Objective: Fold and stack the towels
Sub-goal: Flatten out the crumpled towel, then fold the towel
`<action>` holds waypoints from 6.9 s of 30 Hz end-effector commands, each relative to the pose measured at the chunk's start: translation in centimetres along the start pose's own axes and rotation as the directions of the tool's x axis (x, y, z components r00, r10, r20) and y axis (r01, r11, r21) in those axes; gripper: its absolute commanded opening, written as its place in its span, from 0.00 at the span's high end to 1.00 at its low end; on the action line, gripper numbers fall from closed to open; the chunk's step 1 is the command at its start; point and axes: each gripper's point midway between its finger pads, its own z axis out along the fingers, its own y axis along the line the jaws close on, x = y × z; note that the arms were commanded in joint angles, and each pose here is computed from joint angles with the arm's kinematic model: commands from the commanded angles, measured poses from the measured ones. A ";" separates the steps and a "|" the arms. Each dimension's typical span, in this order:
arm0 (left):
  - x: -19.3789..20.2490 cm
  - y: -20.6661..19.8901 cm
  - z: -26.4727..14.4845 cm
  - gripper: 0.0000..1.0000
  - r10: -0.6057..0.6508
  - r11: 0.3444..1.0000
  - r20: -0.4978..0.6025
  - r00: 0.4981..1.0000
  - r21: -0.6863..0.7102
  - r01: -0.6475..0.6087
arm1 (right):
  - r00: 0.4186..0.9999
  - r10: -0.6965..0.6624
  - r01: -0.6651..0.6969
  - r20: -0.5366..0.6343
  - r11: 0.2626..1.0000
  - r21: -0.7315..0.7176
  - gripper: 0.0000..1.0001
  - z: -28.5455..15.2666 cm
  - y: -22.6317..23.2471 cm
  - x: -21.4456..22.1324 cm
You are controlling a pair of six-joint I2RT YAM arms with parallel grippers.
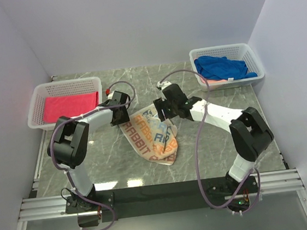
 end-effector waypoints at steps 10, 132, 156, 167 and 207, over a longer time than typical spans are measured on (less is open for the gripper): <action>3.1 -0.3 0.1 0.97 0.064 0.998 -0.074 0.995 0.003 -0.064 | 0.999 0.007 -0.009 0.036 0.999 0.051 0.28 6.1 -1.3 -5.6; -28.5 -9.9 -12.4 1.00 -0.025 0.932 0.635 0.772 0.294 -0.212 | 0.795 -0.065 -0.026 0.604 0.990 0.141 1.00 -6.9 -11.6 -25.6; -24.0 -8.7 -8.7 1.00 0.042 0.866 0.516 0.856 0.408 -0.288 | 0.876 0.016 -0.007 0.482 1.000 -0.021 1.00 -1.6 -10.7 -19.5; -12.8 -6.8 -10.8 0.99 0.058 0.825 0.242 0.969 0.535 -0.183 | 0.939 0.156 -0.130 0.307 0.986 -0.103 1.00 -4.4 -8.3 -10.2; 5.0 -1.4 -10.1 0.99 0.133 0.913 -0.066 0.989 0.397 -0.096 | 0.909 0.409 -0.416 -0.078 0.894 -0.169 1.00 -5.9 -3.7 9.8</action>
